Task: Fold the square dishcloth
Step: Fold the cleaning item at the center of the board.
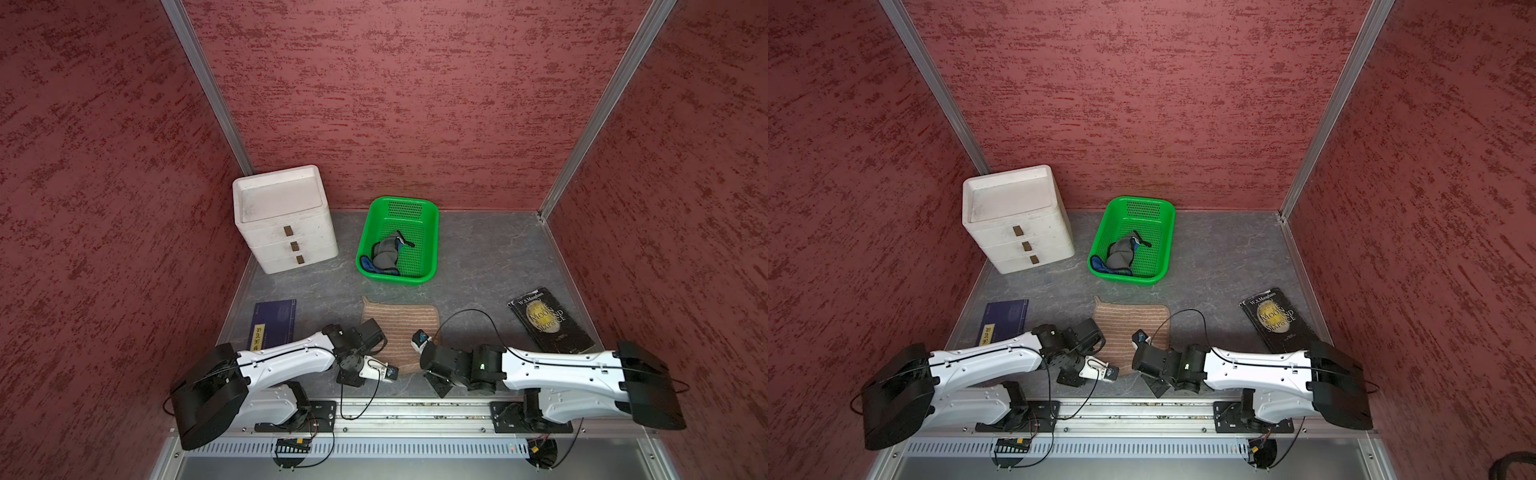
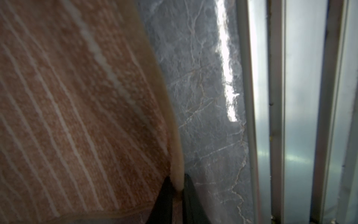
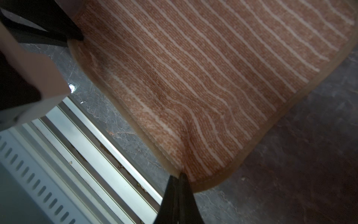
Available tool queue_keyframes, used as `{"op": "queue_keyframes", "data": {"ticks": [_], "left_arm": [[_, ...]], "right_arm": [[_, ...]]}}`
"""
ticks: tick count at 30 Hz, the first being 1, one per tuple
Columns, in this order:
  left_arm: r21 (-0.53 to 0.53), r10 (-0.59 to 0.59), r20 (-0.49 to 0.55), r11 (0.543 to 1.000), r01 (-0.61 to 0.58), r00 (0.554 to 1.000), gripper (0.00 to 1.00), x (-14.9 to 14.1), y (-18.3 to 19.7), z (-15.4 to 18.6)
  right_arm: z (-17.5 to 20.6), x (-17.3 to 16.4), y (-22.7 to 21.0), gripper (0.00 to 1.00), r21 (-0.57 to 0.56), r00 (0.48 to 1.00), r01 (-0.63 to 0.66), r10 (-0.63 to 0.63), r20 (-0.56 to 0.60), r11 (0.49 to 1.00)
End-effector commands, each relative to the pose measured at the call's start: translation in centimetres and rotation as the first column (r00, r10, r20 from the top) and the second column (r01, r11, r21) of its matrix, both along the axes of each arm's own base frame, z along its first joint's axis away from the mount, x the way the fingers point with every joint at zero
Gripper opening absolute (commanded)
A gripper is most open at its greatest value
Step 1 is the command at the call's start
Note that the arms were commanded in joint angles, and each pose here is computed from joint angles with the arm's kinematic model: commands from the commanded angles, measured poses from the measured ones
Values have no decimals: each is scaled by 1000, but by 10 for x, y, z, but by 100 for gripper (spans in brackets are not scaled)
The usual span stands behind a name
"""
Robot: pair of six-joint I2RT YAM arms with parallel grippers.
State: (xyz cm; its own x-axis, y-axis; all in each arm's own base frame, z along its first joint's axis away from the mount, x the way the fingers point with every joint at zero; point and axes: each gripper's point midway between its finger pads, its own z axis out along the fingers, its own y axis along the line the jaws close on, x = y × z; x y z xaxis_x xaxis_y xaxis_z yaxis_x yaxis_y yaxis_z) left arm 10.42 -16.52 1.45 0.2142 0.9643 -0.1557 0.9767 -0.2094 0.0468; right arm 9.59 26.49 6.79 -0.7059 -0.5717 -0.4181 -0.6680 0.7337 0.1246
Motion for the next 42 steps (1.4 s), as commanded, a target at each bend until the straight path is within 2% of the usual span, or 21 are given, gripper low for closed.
{"op": "queue_keyframes", "data": {"ticks": [1, 8, 13, 16, 22, 25, 30, 42], "left_arm": [[31, 3, 4, 1000, -3, 1000, 2, -2, 9, 11], [-35, 38, -46, 999, -39, 998, 0, -23, 20, 64], [-61, 57, -31, 996, -58, 998, 0, -22, 29, 69], [-106, 114, -10, 988, -114, 993, 0, -2, 24, 73], [-202, 256, -48, 944, -260, 966, 0, 47, 7, 87], [-213, 300, -21, 931, -297, 954, 1, 74, 2, 82], [-222, 343, 3, 916, -334, 939, 1, 102, 1, 73], [-228, 447, 101, 880, -417, 889, 2, 159, 13, 52]], "right_arm": [[3, -1, -1, 0, 14, 1000, 10, -10, -20, 1000], [14, -6, 0, 0, 20, 999, -8, 9, -46, 1000], [21, -9, -1, 0, 26, 998, -24, 26, -61, 999], [24, -1, 1, 0, 18, 997, -16, 18, -75, 1000], [22, 23, 11, 0, -8, 994, -13, 12, -109, 1000], [22, 41, 17, 0, -16, 993, -2, 0, -114, 1000], [31, 68, 23, 0, -1, 995, 20, -20, -98, 1000], [3, 121, 22, 0, -44, 991, 86, -90, -101, 995]]}}
